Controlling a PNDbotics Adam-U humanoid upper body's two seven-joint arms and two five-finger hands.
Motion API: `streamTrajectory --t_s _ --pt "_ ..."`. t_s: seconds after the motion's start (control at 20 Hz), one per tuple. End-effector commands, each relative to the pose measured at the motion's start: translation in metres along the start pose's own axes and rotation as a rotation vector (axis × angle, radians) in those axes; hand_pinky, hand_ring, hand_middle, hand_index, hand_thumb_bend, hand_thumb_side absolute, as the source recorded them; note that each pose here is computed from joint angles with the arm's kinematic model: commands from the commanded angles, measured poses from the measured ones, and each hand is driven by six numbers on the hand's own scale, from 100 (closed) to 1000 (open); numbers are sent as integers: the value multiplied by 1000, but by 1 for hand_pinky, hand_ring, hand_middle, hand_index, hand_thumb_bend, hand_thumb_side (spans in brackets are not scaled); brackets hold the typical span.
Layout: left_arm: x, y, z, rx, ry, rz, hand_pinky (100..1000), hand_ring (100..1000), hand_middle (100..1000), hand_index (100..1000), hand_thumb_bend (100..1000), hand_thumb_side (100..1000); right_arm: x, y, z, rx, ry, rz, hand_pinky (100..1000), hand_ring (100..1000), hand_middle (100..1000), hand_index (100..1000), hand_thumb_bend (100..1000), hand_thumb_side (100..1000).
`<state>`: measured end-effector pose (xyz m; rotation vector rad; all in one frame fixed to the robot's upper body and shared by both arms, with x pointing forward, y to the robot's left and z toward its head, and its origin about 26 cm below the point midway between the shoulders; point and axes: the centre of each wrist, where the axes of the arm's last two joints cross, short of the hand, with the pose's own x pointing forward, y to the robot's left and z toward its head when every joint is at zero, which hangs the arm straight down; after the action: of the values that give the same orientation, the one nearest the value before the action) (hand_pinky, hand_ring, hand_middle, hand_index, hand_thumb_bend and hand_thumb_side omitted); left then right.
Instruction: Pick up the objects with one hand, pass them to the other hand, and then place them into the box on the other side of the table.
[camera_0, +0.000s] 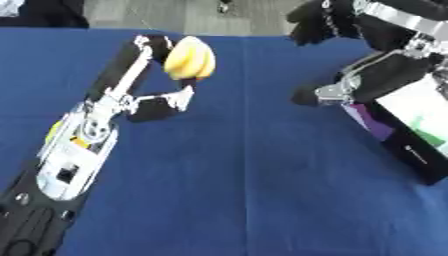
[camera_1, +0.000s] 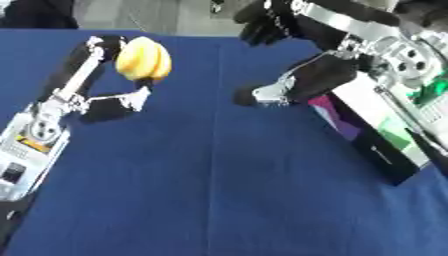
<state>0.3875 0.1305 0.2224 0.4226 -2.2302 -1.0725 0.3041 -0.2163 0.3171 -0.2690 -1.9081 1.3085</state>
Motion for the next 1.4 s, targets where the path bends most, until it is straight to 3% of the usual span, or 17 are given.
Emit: streamTrajectory --t_s 0.05,0.7,1.4 --pt "9 2 -6 15 -37 -13 671 561 523 605 100 111 9 -5 1 -1 -11 51 837 778 719 853 621 231" --pt "15 -18 -12 -27 -59 22 668 557 521 603 100 119 18 -4 -6 -14 -23 43 836 774 709 850 610 216" --pt "37 -27 -24 -13 -157 48 666 555 520 601 100 128 27 5 -17 -5 18 51 832 764 692 834 571 189"
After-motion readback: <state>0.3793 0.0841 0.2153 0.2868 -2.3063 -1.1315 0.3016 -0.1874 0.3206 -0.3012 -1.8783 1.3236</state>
